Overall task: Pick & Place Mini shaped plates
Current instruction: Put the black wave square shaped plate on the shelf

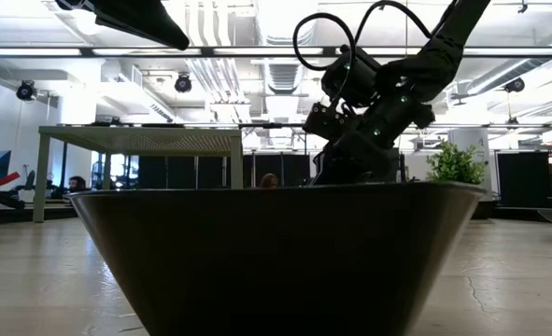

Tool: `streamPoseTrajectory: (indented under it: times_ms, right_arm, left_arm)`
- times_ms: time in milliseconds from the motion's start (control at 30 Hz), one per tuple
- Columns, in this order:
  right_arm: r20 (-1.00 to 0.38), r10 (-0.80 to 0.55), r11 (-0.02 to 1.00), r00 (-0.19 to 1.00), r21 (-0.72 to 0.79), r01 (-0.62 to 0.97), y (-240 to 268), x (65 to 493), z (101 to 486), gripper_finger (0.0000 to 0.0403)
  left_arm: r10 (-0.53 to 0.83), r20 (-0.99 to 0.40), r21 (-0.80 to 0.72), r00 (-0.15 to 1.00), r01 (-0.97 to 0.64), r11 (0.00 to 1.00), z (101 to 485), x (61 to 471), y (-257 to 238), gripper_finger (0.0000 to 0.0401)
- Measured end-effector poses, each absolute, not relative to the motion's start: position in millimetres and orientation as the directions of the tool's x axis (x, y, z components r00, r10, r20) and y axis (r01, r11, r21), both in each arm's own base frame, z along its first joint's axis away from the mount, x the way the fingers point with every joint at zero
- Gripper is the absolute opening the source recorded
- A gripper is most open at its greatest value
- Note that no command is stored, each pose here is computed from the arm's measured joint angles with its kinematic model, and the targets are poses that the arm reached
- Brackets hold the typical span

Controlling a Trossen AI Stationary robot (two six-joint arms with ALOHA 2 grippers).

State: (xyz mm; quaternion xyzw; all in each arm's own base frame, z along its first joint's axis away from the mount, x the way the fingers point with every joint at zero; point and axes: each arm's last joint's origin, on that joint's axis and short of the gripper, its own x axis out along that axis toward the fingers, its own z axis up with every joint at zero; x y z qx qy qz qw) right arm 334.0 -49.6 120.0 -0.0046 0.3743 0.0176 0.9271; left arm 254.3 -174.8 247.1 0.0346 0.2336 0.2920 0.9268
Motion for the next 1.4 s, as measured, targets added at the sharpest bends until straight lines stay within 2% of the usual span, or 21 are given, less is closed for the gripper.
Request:
streamPoseTrajectory:
  times_ms: [267,400,633,800,1133,1400]
  right_arm:
    - [-0.684,0.017,1.000,0.729,-0.007,-0.030,-47.5,331.3,132.9,0.0008]
    - [-0.658,-0.011,0.999,0.753,-0.043,-0.023,-40.4,326.3,156.3,0.0008]
    - [-0.568,-0.141,0.985,0.811,-0.166,0.055,-19.6,311.6,203.7,0.0008]
    - [-0.495,-0.158,0.974,0.855,-0.221,0.052,-1.9,303.0,227.1,0.0008]
    - [-0.447,-0.199,0.959,0.872,-0.272,0.080,16.2,298.7,237.1,0.0008]
    - [-0.434,-0.212,0.956,0.876,-0.280,0.092,18.1,301.3,235.6,0.0008]
  left_arm:
    - [0.557,-0.413,0.188,0.721,-0.531,0.826,247.2,254.3,-174.9,0.0000]
    - [0.565,-0.398,0.178,0.723,-0.544,0.820,247.9,255.0,-174.8,0.0000]
    - [0.584,-0.378,0.171,0.718,-0.565,0.807,249.1,258.4,-171.5,0.0000]
    - [0.603,-0.374,0.179,0.705,-0.583,0.793,249.6,263.8,-164.5,0.0002]
    - [0.598,-0.364,0.156,0.714,-0.586,0.795,253.7,277.9,-156.9,0.0073]
    - [0.637,-0.318,0.130,0.702,-0.634,0.763,261.1,297.2,-138.0,0.0080]
